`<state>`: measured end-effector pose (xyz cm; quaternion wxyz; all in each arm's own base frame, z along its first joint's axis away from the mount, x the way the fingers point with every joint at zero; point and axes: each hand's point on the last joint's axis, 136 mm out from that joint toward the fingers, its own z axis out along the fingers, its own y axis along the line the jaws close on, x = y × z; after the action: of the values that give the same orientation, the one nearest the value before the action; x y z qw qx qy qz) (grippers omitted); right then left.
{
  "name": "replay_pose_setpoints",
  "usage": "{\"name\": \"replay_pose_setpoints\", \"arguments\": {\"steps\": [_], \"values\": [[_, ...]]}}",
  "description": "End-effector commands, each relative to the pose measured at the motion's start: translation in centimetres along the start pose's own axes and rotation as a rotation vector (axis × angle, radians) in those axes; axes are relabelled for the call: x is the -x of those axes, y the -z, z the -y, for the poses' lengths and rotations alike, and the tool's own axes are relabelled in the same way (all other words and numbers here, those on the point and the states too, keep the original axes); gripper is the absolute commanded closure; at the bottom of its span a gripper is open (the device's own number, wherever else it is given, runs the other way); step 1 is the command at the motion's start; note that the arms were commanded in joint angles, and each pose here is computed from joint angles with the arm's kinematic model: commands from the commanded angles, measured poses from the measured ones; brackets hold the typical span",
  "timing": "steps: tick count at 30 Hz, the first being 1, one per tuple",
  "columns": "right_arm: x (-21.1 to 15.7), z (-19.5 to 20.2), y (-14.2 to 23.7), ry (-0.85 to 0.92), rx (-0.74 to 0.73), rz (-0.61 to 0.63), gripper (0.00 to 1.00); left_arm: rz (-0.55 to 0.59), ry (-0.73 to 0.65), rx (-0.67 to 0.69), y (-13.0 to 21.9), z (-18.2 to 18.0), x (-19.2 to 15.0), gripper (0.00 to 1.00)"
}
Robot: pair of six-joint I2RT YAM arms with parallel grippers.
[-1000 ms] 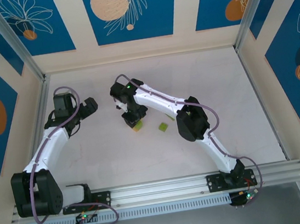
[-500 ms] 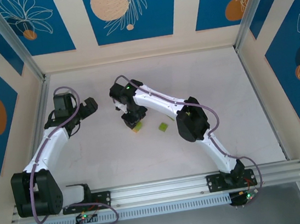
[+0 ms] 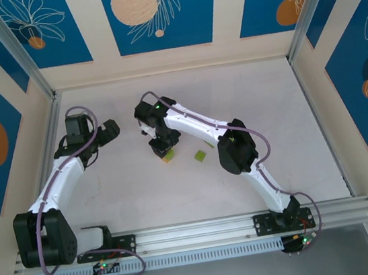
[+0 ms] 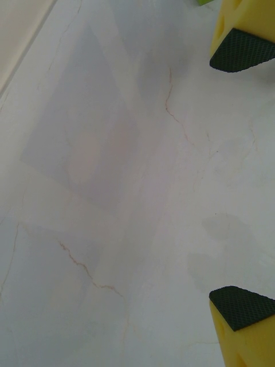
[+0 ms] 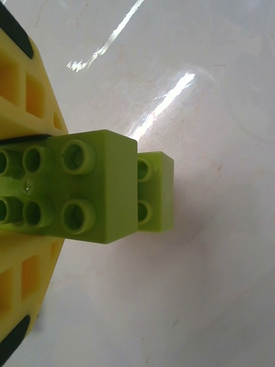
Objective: Assemble a carrot with lego
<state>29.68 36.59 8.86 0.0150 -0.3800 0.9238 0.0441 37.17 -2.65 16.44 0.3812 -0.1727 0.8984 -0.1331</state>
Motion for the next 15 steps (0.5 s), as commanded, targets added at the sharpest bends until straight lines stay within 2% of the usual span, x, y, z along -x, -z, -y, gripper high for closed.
{"name": "replay_pose_setpoints", "arguments": {"steps": [1,15], "values": [[-0.4,-0.5,0.9,0.029,0.017,-0.011,0.64,0.019,0.014,0.011,0.5,-0.5,0.4,0.01],[0.0,-0.4,-0.5,0.027,0.019,-0.030,0.63,0.016,0.012,0.015,0.4,-0.6,0.3,0.02]]}}
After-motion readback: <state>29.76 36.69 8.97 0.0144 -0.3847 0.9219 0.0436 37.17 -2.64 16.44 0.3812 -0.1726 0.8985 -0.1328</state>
